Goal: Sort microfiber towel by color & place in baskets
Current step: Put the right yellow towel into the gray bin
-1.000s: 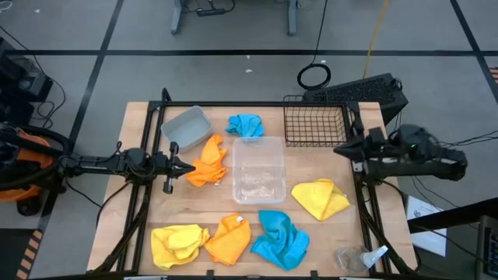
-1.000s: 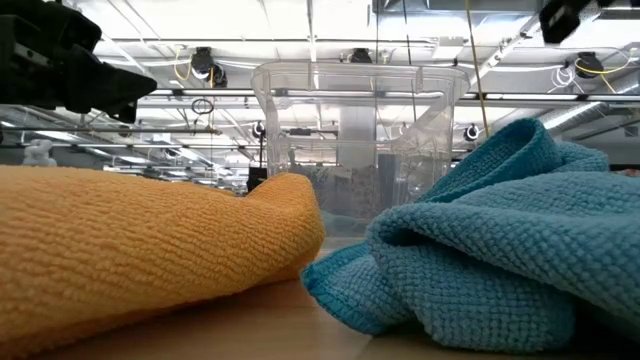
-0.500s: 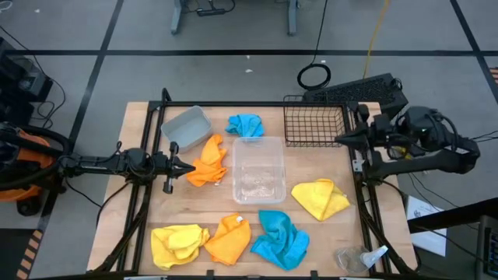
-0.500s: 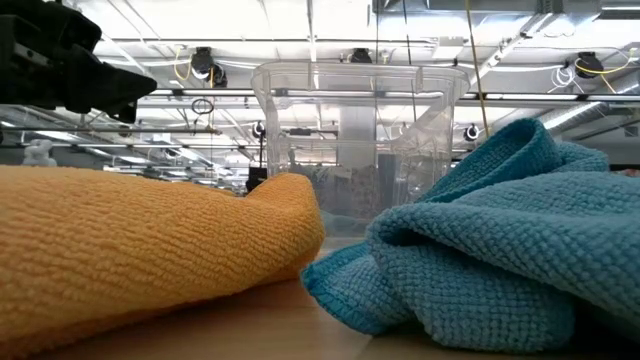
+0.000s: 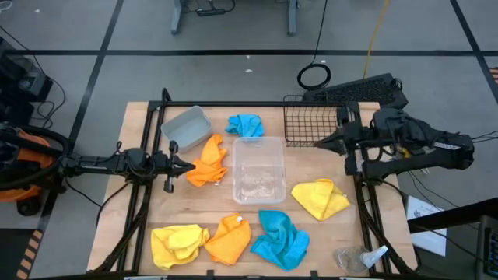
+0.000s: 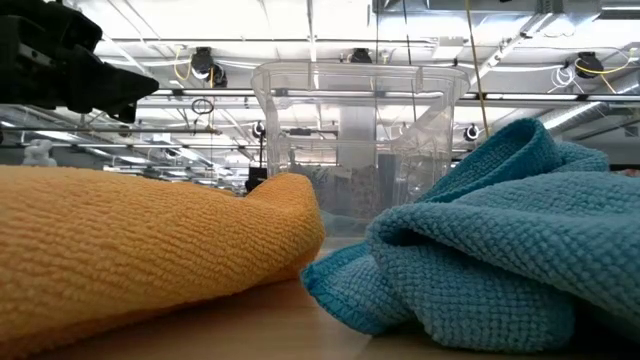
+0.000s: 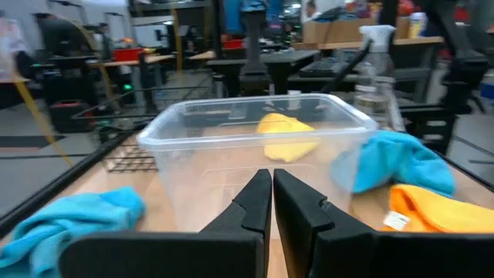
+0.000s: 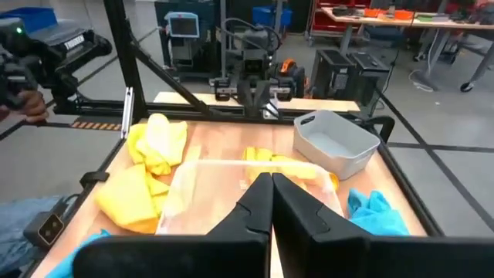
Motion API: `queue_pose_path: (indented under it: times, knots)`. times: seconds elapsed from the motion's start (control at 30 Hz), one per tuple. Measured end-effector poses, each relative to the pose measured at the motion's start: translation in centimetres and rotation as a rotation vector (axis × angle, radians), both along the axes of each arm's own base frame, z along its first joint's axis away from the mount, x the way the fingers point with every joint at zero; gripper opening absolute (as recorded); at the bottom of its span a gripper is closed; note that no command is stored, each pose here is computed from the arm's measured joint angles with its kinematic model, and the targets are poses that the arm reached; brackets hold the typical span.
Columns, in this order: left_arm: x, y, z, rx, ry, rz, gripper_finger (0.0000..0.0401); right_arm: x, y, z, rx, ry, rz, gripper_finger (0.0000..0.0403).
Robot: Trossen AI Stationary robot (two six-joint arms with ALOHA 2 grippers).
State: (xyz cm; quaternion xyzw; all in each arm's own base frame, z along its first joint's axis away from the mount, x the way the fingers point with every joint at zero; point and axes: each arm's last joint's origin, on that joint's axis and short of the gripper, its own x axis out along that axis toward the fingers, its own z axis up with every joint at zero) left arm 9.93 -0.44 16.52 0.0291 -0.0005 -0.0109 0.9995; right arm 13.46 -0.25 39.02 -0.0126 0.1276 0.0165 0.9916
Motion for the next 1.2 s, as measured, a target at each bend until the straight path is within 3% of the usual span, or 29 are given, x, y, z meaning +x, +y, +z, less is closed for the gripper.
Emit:
queue_pose_path:
  times: [0.37, 0.57, 0.73, 0.9, 1.2]
  knots:
    - [-0.4, 0.2, 2.9, -0.061, -0.265, 0.072, 0.0025, 1.1, -0.1, -3.1, 0.057, 0.066, -0.023, 0.0000]
    - [-1.7, 0.4, 7.6, -0.170, -0.376, 0.097, 0.0025, 1.4, -0.1, -4.1, 0.073, 0.097, -0.031, 0.0000]
    - [-2.8, 0.4, 12.7, -0.160, -0.328, 0.079, 0.0025, 1.6, -0.1, -4.5, 0.079, 0.094, -0.039, 0.0000]
    - [-2.6, 0.8, 17.7, -0.151, -0.246, 0.211, 0.0025, 1.7, -0.1, -5.4, 0.074, 0.124, -0.039, 0.0000]
    - [4.0, 0.4, 22.4, 0.063, -0.062, 0.209, 0.0025, 1.6, -0.1, -7.1, 0.190, 0.235, -0.085, 0.0000]
